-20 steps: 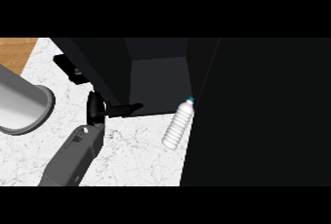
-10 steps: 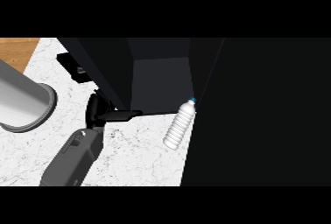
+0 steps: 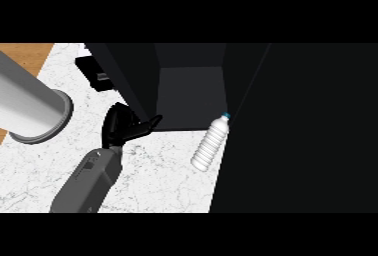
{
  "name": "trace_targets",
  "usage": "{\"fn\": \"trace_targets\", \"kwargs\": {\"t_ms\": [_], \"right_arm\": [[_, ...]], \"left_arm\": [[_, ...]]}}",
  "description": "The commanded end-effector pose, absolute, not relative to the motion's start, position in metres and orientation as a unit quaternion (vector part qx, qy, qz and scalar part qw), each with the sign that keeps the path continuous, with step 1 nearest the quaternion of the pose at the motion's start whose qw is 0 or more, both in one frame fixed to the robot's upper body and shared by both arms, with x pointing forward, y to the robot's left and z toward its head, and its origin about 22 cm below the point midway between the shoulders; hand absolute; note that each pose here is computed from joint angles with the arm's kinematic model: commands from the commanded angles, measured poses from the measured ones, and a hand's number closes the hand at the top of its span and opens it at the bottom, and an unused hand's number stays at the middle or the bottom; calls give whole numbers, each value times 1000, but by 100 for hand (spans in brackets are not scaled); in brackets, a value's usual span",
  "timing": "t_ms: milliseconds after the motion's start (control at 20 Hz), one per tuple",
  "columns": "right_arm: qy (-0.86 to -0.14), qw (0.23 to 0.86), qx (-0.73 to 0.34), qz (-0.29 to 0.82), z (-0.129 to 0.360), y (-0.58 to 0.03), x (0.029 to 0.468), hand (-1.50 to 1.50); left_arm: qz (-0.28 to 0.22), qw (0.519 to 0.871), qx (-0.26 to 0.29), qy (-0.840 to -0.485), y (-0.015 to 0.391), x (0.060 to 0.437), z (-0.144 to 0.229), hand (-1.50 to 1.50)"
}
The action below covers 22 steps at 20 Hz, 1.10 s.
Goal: Pick up the bottled water, place it into the cabinet and close the cabinet
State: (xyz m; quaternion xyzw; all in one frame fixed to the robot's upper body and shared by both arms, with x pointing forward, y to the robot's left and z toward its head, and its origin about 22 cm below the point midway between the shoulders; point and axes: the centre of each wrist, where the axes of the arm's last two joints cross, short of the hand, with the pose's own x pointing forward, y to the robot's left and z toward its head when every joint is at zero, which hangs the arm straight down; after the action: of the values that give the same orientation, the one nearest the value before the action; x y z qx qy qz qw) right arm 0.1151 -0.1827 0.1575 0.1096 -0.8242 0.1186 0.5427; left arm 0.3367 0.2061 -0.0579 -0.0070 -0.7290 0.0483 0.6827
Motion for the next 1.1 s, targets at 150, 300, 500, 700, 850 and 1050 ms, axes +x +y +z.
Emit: {"fn": "trace_targets", "kwargs": {"t_ms": [150,300,500,700,850,1050], "right_arm": [[-821,534,83,184,168,-187,112,-150],[-792,556,94,233,167,-187,105,150],[-764,579,122,259,170,-185,97,150],[-750,592,178,235,167,-161,86,150],[-757,574,188,249,174,-142,94,150],[-743,581,212,256,168,-125,91,150]], "left_arm": [[16,597,-157,-786,131,352,-6,150],[8,610,-167,-775,141,338,-16,150],[22,598,-168,-784,147,319,-13,150],[25,597,-155,-787,176,282,-4,150],[24,590,-149,-793,189,266,4,150],[23,591,-141,-794,226,231,12,150]]}}
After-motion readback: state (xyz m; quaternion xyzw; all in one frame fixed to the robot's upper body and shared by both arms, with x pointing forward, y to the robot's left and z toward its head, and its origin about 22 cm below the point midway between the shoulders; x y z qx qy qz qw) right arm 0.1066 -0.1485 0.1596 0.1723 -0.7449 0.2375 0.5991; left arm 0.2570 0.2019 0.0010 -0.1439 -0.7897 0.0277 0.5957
